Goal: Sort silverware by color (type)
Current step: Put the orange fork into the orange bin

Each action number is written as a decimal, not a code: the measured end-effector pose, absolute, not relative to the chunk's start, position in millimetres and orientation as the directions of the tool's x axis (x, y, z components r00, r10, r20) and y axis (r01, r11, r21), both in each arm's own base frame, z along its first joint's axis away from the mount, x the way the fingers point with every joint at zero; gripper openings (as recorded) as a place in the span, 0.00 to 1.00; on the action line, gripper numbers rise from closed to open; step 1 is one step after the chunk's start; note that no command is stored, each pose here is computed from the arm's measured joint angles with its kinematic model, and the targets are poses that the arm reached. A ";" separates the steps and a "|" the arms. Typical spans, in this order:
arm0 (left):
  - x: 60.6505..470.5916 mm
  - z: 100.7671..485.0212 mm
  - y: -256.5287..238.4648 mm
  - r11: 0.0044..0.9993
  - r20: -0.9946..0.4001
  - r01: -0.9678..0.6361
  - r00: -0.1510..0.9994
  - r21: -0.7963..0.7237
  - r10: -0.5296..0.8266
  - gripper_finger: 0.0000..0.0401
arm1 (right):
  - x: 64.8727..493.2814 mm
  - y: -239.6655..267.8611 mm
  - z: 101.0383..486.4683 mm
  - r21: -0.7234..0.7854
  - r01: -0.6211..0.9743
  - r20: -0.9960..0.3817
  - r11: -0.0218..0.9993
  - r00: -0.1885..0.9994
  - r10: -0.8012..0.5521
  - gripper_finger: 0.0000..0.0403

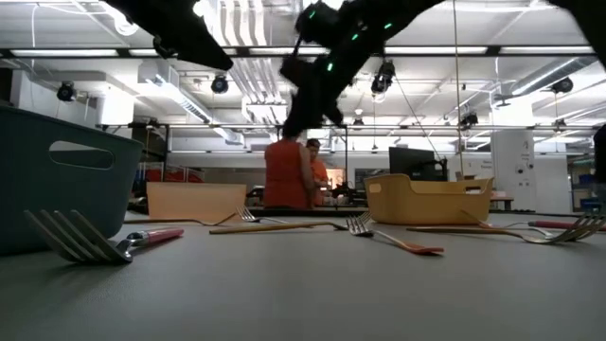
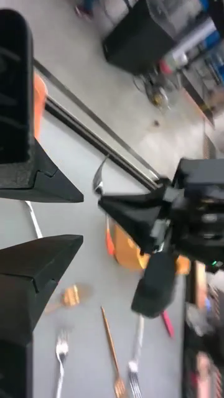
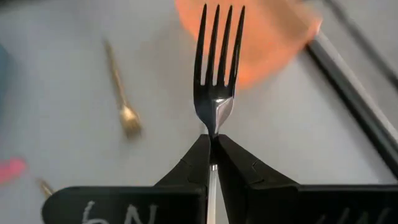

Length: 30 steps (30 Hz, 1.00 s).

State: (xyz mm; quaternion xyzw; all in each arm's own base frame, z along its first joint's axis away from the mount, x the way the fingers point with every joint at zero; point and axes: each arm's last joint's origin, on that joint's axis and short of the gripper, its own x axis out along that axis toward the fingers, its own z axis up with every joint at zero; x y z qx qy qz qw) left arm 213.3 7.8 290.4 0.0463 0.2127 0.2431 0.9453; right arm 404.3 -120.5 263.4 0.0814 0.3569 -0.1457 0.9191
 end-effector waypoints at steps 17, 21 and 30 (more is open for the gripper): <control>221.6 259.3 1.6 0.963 -0.084 -0.264 0.960 0.046 0.267 0.19 | 364.9 -57.3 268.7 0.155 0.355 -0.041 0.922 0.935 -0.353 0.03; 228.8 252.8 3.2 0.946 -0.107 -0.320 0.940 0.054 0.324 0.19 | 364.1 -50.6 262.0 0.148 0.393 -0.023 0.908 0.919 -0.394 0.03; 246.1 247.3 4.7 0.918 -0.128 -0.391 0.909 0.062 0.396 0.34 | 366.7 -29.2 266.2 0.089 0.408 0.047 0.908 0.909 -0.413 0.03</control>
